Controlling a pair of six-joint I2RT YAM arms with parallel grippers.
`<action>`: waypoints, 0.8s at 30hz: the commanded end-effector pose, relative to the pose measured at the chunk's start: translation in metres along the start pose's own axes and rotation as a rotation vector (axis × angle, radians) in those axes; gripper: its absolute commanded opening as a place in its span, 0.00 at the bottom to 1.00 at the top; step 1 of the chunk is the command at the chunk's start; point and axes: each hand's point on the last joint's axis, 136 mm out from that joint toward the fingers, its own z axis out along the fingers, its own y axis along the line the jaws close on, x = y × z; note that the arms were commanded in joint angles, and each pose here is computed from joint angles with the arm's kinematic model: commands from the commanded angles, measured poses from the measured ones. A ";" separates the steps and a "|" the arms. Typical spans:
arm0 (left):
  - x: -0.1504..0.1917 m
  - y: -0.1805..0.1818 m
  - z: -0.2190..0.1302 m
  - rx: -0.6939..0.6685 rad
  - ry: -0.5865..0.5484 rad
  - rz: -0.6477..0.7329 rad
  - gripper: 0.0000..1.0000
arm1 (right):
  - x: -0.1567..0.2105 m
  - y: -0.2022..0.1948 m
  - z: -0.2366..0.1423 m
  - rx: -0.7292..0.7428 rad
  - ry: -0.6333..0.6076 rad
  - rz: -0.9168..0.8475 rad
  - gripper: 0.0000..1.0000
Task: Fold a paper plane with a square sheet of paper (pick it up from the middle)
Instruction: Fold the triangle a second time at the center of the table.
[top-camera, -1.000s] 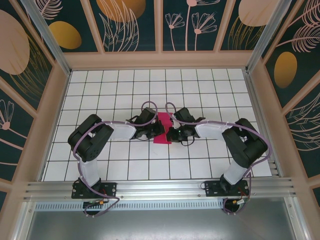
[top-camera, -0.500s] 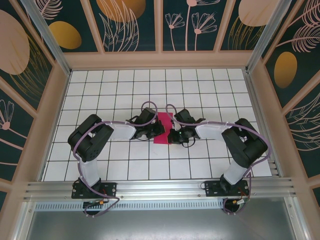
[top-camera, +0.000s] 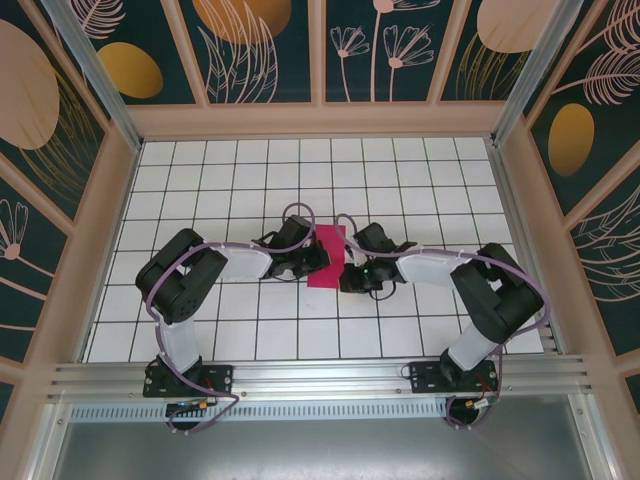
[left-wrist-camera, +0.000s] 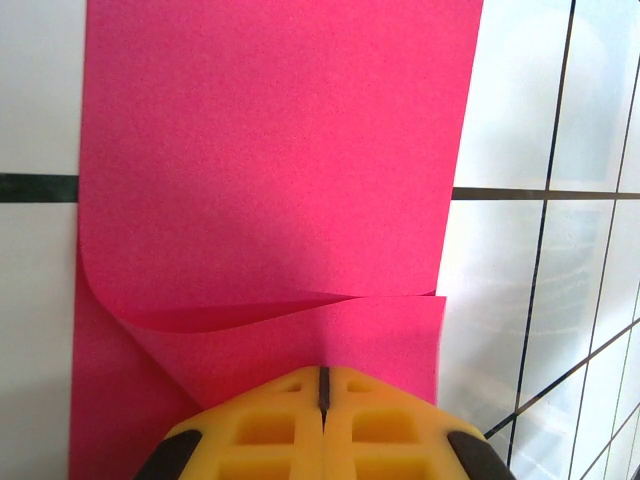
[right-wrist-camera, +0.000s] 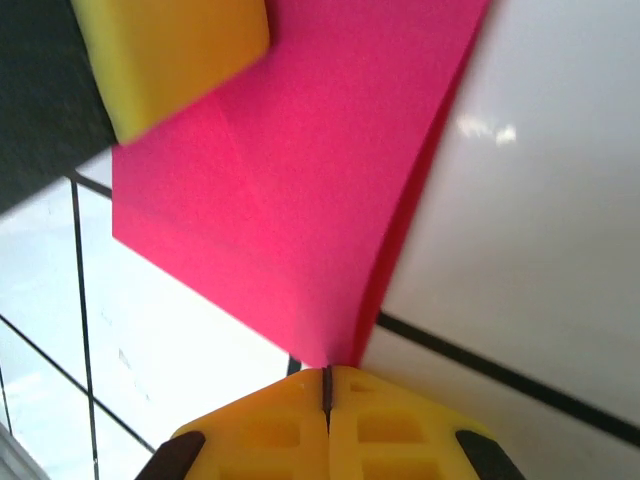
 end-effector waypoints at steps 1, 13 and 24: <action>0.017 0.050 0.005 -0.155 0.041 -0.048 0.07 | -0.011 0.015 -0.015 -0.045 -0.035 -0.018 0.07; 0.017 0.043 0.006 -0.134 0.049 -0.040 0.06 | -0.034 0.017 0.006 -0.035 -0.053 0.026 0.06; 0.002 0.029 -0.001 -0.112 0.010 0.050 0.08 | 0.006 -0.027 0.022 0.079 0.051 0.074 0.06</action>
